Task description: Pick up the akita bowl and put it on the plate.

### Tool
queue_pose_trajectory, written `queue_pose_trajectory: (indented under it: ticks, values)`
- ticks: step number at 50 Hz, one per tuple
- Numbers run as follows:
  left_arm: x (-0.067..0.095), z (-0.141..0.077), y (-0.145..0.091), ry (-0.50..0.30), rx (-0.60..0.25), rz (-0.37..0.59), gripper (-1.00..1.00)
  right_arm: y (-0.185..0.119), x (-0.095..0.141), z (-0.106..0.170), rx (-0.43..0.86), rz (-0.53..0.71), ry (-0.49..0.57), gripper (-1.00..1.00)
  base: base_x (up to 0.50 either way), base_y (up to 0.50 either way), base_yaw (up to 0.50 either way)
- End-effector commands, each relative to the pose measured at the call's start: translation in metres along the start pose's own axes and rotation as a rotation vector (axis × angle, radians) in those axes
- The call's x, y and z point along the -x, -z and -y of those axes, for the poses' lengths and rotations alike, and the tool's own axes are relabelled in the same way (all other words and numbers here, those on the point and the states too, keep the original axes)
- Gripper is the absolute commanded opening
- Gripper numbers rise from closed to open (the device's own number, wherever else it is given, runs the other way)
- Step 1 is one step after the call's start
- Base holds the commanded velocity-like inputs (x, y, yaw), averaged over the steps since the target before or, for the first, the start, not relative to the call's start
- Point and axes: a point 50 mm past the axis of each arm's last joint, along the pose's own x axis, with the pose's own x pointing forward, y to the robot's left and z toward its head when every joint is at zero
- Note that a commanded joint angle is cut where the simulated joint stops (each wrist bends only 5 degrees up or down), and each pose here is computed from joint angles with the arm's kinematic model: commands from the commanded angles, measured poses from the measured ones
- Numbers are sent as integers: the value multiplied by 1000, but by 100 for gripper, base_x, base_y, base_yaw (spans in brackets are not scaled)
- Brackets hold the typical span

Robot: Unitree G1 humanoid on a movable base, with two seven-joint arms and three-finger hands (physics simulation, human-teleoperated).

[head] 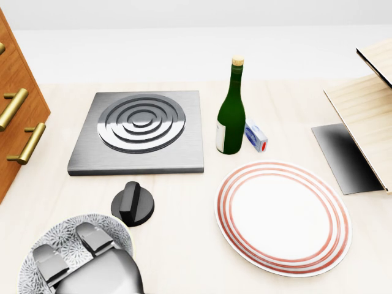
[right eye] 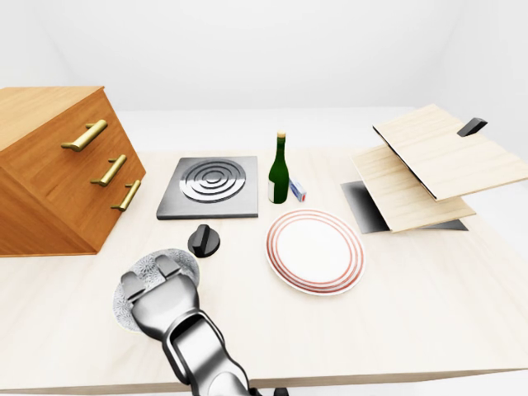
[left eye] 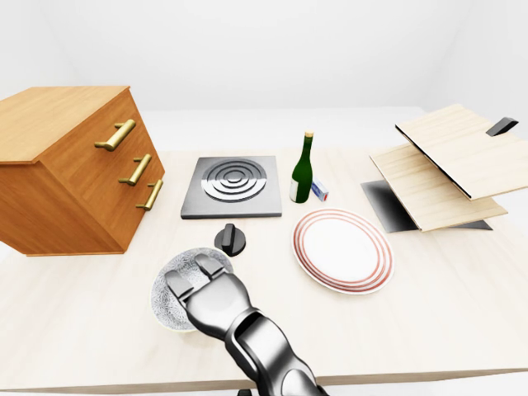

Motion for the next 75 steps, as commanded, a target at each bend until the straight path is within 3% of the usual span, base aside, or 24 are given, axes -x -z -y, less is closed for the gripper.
queue_pose_trajectory:
  ticks: [1, 14, 75]
  values:
    - [0, 0, 1, 1, 1, -3, 100, -4, -1, -3, 8, 9, -14, 100, 0, 0, 0]
    - [0, 0, -1, -1, 3, 3, 100, -4, -3, -19, 9, 12, -78, 100, 0, 0, 0]
    - [-1, 0, -1, -2, 7, 3, 100, 4, -18, -34, -46, 10, -175, 100, 0, 0, 0]
